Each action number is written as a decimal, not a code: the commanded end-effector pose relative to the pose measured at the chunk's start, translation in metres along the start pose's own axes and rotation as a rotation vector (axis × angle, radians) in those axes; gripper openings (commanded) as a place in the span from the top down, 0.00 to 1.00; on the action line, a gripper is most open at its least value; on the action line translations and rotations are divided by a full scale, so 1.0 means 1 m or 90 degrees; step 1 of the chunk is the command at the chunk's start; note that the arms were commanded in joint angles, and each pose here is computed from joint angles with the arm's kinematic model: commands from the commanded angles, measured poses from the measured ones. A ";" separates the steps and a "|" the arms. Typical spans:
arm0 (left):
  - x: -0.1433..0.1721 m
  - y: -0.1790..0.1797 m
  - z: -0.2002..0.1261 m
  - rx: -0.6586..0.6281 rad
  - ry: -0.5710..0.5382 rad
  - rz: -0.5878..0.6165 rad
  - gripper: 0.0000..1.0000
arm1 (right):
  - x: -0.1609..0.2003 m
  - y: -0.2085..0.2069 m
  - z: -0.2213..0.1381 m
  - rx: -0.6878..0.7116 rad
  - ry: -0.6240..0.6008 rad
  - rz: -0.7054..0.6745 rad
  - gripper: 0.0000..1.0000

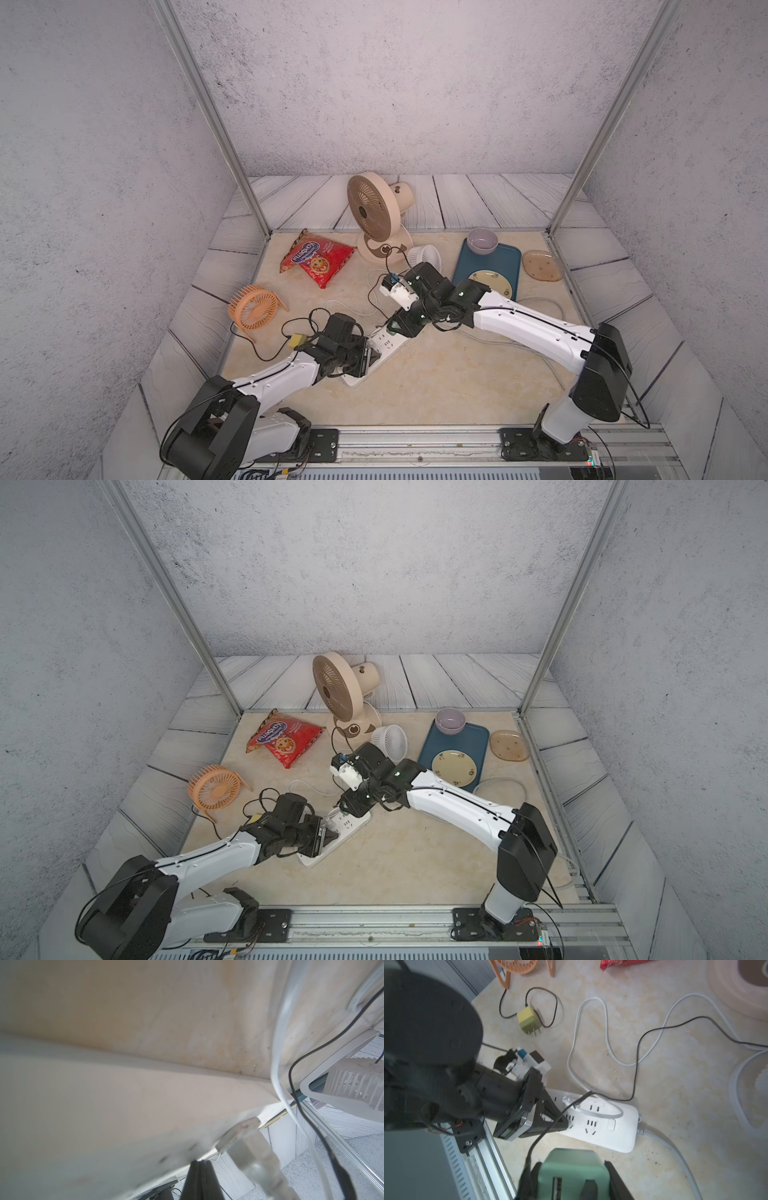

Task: Unplug the desk fan from the power strip
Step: Move the socket to the center of the board, then place the plug at the center of the board, then adjust the socket at the center of the board.

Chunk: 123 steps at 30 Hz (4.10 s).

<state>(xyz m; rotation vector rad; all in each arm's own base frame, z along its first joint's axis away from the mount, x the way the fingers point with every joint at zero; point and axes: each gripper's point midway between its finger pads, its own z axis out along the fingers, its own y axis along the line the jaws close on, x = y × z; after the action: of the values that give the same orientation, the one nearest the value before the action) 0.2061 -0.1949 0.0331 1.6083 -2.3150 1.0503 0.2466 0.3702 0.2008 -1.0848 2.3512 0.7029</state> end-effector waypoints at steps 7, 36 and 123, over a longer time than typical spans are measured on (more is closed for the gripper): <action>-0.078 0.156 -0.035 -0.321 -0.251 -0.129 1.00 | -0.045 -0.096 -0.057 0.093 -0.070 0.141 1.00; -0.073 0.089 -0.065 -0.267 -0.311 -0.027 0.93 | 0.086 -0.222 0.039 0.081 0.129 0.521 1.00; -0.051 0.038 -0.082 -0.224 -0.260 0.348 0.74 | 0.090 -0.004 0.017 -0.021 -0.014 0.138 0.42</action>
<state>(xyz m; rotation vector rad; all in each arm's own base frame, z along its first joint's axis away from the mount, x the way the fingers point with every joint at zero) 0.1731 -0.1096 0.0394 1.1334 -3.0588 0.4154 0.1949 0.3034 0.1292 -0.7263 2.6307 0.8147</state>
